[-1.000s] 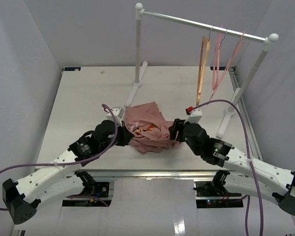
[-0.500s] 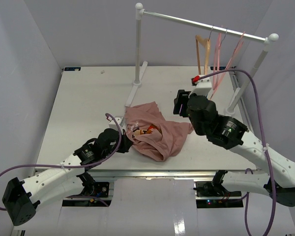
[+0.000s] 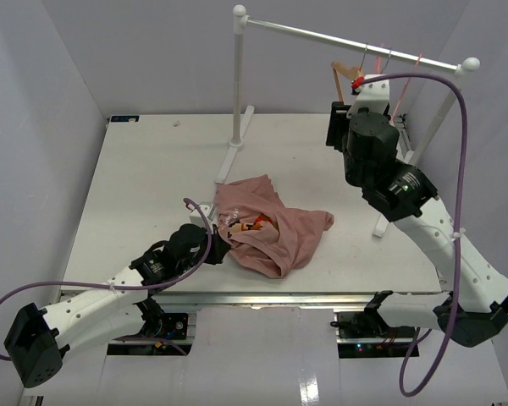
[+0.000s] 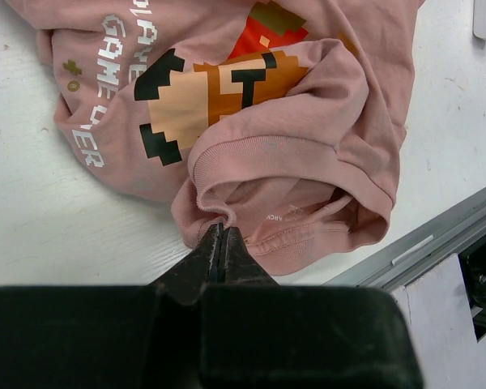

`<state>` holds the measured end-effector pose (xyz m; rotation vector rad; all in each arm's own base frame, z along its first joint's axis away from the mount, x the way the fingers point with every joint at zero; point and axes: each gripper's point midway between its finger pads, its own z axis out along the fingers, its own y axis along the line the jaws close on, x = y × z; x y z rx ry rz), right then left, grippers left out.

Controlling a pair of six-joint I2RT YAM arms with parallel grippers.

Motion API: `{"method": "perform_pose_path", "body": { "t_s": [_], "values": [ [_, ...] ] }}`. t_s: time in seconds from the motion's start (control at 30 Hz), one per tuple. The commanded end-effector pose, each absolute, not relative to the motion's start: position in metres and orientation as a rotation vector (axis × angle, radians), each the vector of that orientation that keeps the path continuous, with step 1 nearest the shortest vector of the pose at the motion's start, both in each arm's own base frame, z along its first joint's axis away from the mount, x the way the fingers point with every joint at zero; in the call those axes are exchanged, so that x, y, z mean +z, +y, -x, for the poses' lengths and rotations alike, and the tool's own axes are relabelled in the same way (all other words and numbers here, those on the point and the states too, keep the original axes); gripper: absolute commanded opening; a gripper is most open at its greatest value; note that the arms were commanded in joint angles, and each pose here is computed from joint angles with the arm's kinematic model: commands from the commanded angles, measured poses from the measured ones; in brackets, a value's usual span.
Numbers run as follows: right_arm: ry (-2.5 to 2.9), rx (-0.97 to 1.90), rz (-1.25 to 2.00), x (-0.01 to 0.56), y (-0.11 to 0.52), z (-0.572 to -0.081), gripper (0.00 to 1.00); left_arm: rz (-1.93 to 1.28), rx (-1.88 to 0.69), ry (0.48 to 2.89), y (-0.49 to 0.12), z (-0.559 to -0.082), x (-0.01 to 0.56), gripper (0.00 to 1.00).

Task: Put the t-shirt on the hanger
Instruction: Pick up the hanger from the clothesline.

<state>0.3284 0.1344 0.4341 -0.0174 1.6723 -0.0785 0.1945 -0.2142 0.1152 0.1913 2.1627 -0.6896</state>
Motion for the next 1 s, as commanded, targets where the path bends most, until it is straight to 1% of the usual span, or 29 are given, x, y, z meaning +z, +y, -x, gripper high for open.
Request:
{"method": "perform_pose_path", "body": {
  "t_s": [0.0,0.13,0.4,0.57,0.83,0.97],
  "values": [
    [1.623,-0.083,0.12,0.451,0.14,-0.358,0.61,-0.2,-0.707,2.147,-0.216,-0.195,0.116,0.0],
    [1.619,-0.108,0.13,0.449,0.133,-0.375,0.62,-0.209,-0.714,2.159,-0.218,-0.194,0.113,0.0],
    [1.628,-0.213,0.111,0.441,0.112,-0.393,0.62,-0.221,-0.728,2.164,-0.22,-0.192,0.111,0.0],
    [1.656,-0.217,0.115,0.427,0.111,-0.409,0.62,-0.223,-0.729,2.16,-0.22,-0.192,0.111,0.0],
    [1.7,-0.278,0.088,0.406,0.089,-0.438,0.62,-0.213,-0.71,2.173,-0.217,-0.192,0.108,0.0],
    [1.714,-0.27,0.095,0.397,0.084,-0.443,0.62,-0.211,-0.709,2.173,-0.217,-0.192,0.107,0.0]
  ]
}}
